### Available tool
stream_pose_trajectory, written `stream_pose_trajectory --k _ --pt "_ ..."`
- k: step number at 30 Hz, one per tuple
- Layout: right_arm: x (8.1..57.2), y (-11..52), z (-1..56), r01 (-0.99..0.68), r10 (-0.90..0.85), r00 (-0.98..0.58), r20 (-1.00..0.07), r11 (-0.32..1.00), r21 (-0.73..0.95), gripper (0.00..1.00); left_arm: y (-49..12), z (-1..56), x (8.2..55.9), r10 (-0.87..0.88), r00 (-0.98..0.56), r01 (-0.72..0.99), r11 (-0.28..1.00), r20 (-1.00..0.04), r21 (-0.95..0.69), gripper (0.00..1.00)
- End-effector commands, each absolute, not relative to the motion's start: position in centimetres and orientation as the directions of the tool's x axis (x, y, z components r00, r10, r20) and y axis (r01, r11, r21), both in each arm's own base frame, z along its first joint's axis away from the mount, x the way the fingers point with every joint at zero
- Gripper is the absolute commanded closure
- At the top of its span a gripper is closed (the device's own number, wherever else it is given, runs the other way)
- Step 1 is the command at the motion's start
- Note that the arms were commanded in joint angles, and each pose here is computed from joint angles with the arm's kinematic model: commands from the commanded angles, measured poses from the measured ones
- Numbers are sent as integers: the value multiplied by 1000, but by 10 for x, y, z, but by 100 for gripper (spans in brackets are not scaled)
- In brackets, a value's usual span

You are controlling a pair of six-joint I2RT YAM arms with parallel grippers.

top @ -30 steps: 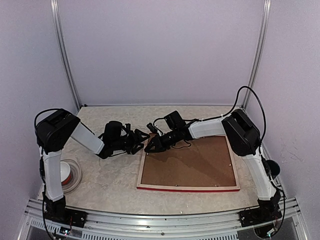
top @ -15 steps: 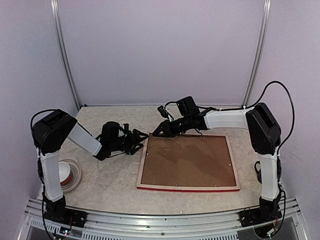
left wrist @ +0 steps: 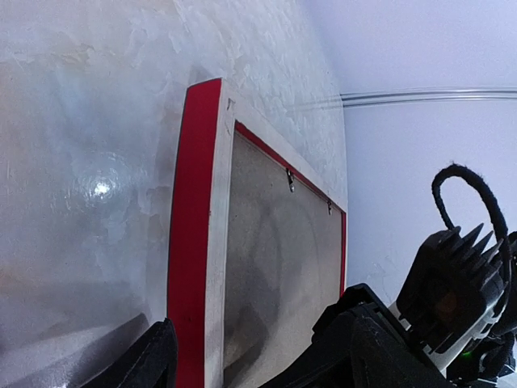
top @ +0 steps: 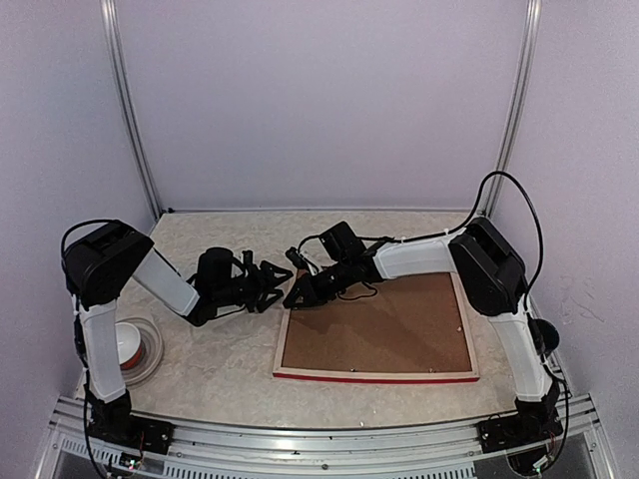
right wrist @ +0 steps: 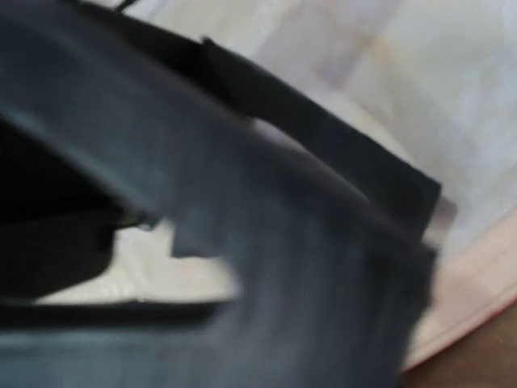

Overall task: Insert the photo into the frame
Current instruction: Press the fastener onto the backboard.

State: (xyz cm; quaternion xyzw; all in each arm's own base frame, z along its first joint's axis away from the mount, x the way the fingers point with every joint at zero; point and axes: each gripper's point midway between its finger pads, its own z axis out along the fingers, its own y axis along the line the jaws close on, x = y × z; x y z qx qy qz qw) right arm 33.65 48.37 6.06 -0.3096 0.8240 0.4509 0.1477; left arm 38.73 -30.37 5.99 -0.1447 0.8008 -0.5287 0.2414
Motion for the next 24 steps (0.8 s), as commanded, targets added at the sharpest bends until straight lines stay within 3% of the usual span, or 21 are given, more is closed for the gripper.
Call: stream_pose_trajectory --k 1,12,24 --pt "339 484 40 -638 -399 -769 -499 436 635 77 -303 75 387 -488 -835 62 374 -254 -925 27" --pt "336 487 64 -651 -381 -758 -530 386 654 77 -306 73 386 -484 -840 62 366 -247 -929 27" --pt "339 462 13 -569 -373 -822 -431 493 658 80 -307 81 386 -481 -838 78 361 -257 -929 27"
